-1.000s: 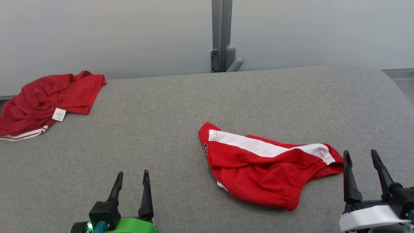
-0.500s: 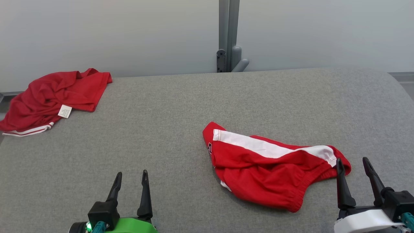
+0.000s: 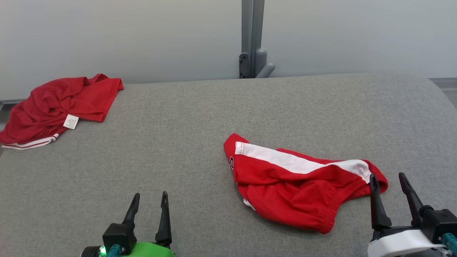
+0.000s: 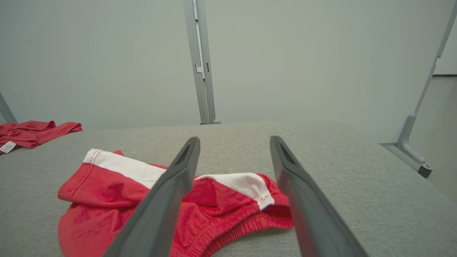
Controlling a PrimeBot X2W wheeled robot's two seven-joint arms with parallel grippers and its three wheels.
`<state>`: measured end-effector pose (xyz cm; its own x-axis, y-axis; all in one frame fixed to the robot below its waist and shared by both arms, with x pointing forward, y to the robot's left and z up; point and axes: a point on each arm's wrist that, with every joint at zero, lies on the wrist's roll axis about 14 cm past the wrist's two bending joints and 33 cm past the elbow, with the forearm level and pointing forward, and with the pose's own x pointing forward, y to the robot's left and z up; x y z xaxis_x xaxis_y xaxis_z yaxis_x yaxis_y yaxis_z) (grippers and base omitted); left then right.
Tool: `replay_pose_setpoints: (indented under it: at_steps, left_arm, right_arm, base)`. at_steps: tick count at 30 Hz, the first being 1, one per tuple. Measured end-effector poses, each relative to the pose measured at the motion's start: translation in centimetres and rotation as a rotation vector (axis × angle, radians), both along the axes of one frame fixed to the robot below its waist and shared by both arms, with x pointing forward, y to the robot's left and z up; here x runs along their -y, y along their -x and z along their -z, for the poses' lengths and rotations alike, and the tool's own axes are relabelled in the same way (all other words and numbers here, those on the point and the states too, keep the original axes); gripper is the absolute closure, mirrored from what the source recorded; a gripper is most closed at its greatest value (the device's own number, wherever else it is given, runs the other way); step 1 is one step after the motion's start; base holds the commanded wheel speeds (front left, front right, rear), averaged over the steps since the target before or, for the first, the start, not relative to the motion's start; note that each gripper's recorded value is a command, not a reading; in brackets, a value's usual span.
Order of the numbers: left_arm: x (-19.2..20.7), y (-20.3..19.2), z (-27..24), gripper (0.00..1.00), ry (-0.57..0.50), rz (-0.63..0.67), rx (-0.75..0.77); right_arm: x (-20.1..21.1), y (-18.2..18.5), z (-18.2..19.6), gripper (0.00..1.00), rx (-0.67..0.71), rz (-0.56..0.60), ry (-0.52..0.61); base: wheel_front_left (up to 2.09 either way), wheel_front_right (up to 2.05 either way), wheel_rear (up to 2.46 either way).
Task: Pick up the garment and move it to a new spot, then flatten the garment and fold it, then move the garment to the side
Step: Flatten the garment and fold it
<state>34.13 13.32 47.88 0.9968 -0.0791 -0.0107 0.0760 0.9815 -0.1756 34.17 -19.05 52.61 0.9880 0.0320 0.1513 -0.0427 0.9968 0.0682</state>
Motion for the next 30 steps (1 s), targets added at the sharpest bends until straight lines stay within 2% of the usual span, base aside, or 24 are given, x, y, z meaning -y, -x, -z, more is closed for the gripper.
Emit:
replay_pose_setpoints:
  at_steps: [6, 16, 20, 25, 30]
  left_arm:
    - [0.9, -0.5, 0.8, 0.00, 0.021, 0.037, -0.037]
    - [7.9, -4.1, -0.1, 0.00, -0.060, 0.355, -0.150]
    - [9.7, -5.8, -0.2, 0.00, 0.021, 0.416, -0.226]
    - [13.5, -6.6, 0.5, 0.00, 0.022, 0.535, -0.296]
    - [15.6, -8.1, 1.4, 0.00, 0.004, 0.577, -0.345]
  right_arm:
    - [0.1, -0.1, 0.2, 0.00, -0.006, 0.003, -0.001]
    - [0.7, -0.5, 1.2, 0.00, -0.039, 0.023, -0.007]
    - [0.8, -1.2, 1.4, 0.00, -0.045, 0.026, -0.014]
    - [1.2, -1.4, 2.4, 0.00, -0.076, 0.044, -0.025]
    - [2.4, -1.3, 2.9, 0.00, -0.095, 0.083, -0.028]
  base:
    - [0.00, 0.00, 0.00]
    - [0.00, 0.00, 0.00]
    - [0.00, 0.00, 0.00]
    - [0.00, 0.00, 0.00]
    - [0.00, 0.00, 0.00]
